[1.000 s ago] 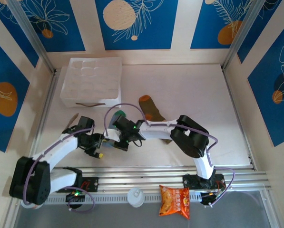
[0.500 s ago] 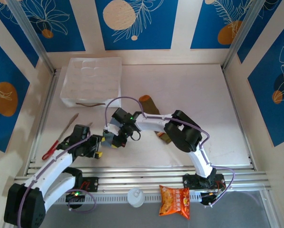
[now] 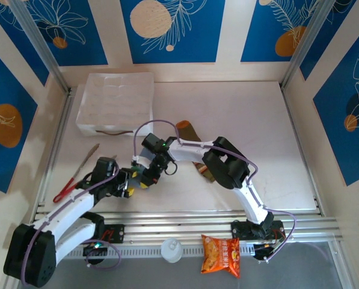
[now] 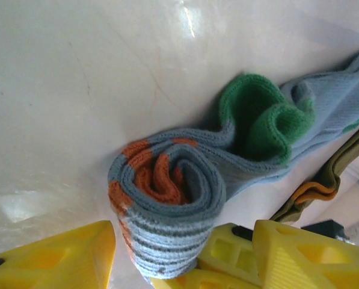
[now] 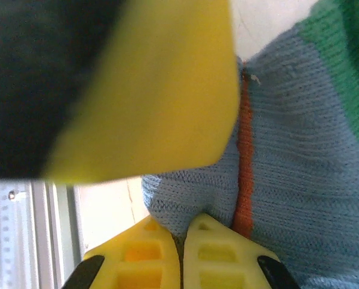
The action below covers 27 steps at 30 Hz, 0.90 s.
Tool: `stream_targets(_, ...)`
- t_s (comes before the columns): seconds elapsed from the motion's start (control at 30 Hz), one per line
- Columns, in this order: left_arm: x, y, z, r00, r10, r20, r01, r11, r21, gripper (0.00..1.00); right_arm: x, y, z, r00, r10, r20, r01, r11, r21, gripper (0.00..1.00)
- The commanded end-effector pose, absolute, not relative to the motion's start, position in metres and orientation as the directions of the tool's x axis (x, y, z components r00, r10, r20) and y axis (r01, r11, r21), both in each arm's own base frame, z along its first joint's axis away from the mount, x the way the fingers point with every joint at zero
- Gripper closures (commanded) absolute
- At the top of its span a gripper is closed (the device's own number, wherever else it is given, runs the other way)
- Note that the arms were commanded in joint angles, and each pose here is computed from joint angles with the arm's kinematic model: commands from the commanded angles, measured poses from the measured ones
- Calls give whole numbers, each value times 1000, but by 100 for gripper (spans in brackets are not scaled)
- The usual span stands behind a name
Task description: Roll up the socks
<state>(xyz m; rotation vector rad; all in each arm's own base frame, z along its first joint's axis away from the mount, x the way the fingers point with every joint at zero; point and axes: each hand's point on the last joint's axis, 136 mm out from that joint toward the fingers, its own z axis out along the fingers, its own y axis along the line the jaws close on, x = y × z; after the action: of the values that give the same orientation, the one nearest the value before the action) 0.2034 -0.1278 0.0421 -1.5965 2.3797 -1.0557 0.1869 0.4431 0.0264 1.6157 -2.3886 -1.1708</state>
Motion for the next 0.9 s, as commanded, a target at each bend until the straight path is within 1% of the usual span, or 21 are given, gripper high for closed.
stream_targets(0.0,196,-126,41,-464,-842,275,-777,238,-582,41,155,376,-51,-523,-852,33,-675,437,594,100)
stream_targets(0.13,188,-125,37,-469,-839,275,-787,256,-561,48,159,377,-51,-540,-841,40,-656,450,606,100)
stream_targets(0.4,189,-129,21,-488,-829,273,-800,299,-520,52,160,380,-49,-549,-835,46,-636,453,625,100)
stream_targets(0.43,188,-128,18,-490,-830,269,-804,310,-508,54,160,380,-49,-549,-835,43,-636,451,626,100)
stream_targets(0.53,175,-121,2,-471,-841,267,-844,342,-413,67,161,382,-46,-544,-839,26,-649,440,621,100)
stream_targets(0.6,160,-114,-6,-449,-852,270,-875,359,-325,77,162,385,-41,-530,-848,-19,-677,409,611,100)
stream_targets(0.63,151,-110,-9,-435,-858,273,-890,363,-277,82,163,388,-37,-519,-853,-59,-698,383,605,95)
stream_targets(0.67,141,-106,-12,-418,-865,278,-903,363,-229,85,163,392,-30,-504,-856,-111,-723,348,597,89)
stream_targets(0.73,127,-101,-16,-388,-877,283,-921,355,-161,86,163,398,-16,-463,-857,-224,-780,274,563,76)
stream_targets(0.77,121,-98,-18,-377,-882,283,-926,354,-132,86,164,400,-8,-433,-854,-289,-814,233,531,72)
stream_targets(0.87,111,-94,-19,-351,-891,286,-936,345,-73,87,166,405,19,-331,-815,-476,-903,128,410,63)
